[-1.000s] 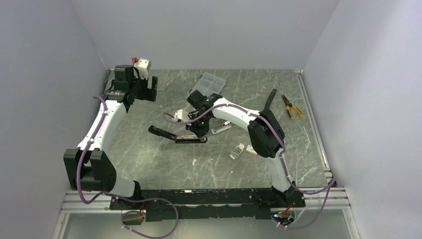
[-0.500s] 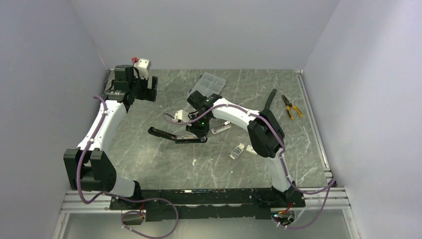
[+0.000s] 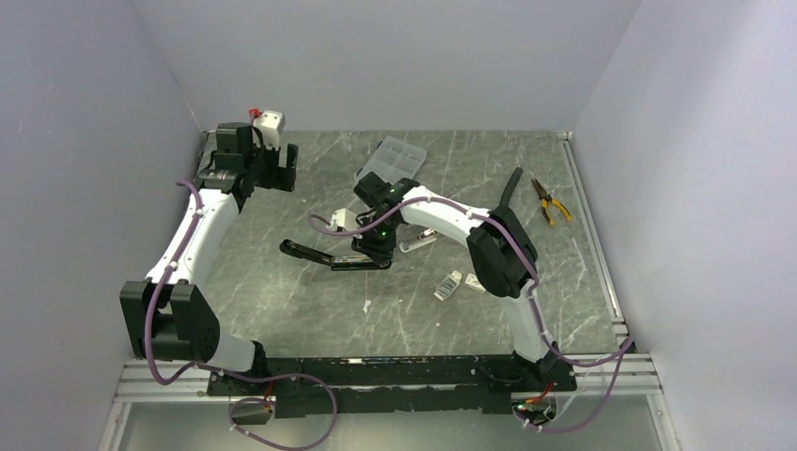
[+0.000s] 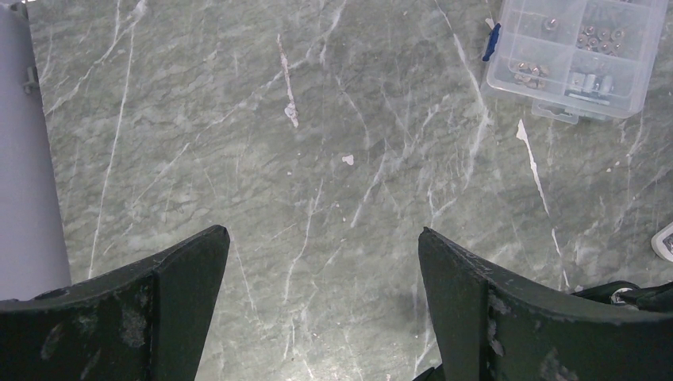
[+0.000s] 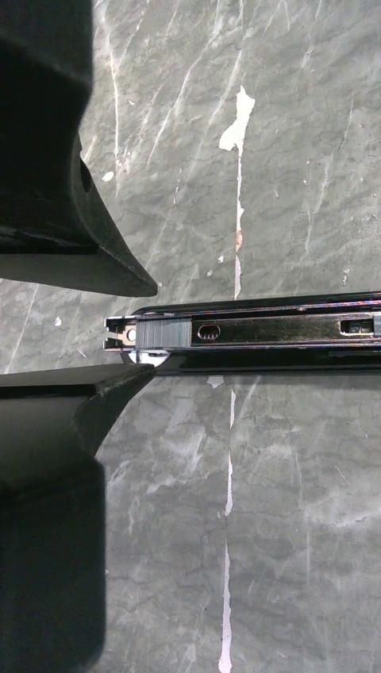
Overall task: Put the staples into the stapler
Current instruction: Install the staple into the stapler, then pick up the staple from the staple box.
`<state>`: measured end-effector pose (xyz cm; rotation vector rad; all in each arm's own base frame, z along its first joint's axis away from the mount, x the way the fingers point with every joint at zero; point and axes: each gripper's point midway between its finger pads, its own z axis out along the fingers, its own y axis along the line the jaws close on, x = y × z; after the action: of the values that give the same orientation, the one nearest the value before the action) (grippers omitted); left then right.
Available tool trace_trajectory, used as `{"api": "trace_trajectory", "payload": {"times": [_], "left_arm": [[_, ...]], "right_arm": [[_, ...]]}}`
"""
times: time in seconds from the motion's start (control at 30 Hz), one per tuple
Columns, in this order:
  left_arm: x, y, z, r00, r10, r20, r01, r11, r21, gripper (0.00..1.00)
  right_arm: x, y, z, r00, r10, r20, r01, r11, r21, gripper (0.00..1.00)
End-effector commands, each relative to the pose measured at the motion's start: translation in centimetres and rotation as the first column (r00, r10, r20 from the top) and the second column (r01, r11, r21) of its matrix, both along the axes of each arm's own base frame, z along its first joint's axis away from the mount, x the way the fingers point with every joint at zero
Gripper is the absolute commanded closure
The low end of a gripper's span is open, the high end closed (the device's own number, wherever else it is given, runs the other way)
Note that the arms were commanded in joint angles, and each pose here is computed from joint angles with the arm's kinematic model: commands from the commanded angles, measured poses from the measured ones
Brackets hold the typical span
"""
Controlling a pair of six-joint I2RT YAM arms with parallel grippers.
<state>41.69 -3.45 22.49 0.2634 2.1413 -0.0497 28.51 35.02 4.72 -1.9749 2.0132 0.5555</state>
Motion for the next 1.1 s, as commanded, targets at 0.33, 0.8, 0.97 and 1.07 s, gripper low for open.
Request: {"api": "trace_trajectory", "payload": {"times": [0.33,0.8,0.97,1.07], "left_arm": [[-0.5,-2.1,1.5,0.982,-0.177,0.071,0.178,0.984,0.004,0.06],[-2.5,-7.2,1.4,0.882,-0.463,0.091,0.471,0.874,-0.117,0.06],[-2.8,-7.5,0.5,0.882,-0.471,0.028,0.469,0.87,-0.153,0.06],[-2.9,-7.4,0.4,0.884,-0.467,0.02,0.465,0.873,-0.15,0.06]], "right_arm": [[0.5,-2.2,7.8,0.995,-0.09,0.052,0.073,0.961,0.268,0.45],[-1.4,-12.8,5.9,0.932,-0.362,-0.023,0.357,0.903,0.238,0.52],[-2.6,-15.1,4.2,0.893,-0.449,-0.025,0.448,0.882,0.145,0.62],[-3.4,-16.2,3.1,0.881,-0.473,-0.026,0.473,0.876,0.093,0.66]]}}
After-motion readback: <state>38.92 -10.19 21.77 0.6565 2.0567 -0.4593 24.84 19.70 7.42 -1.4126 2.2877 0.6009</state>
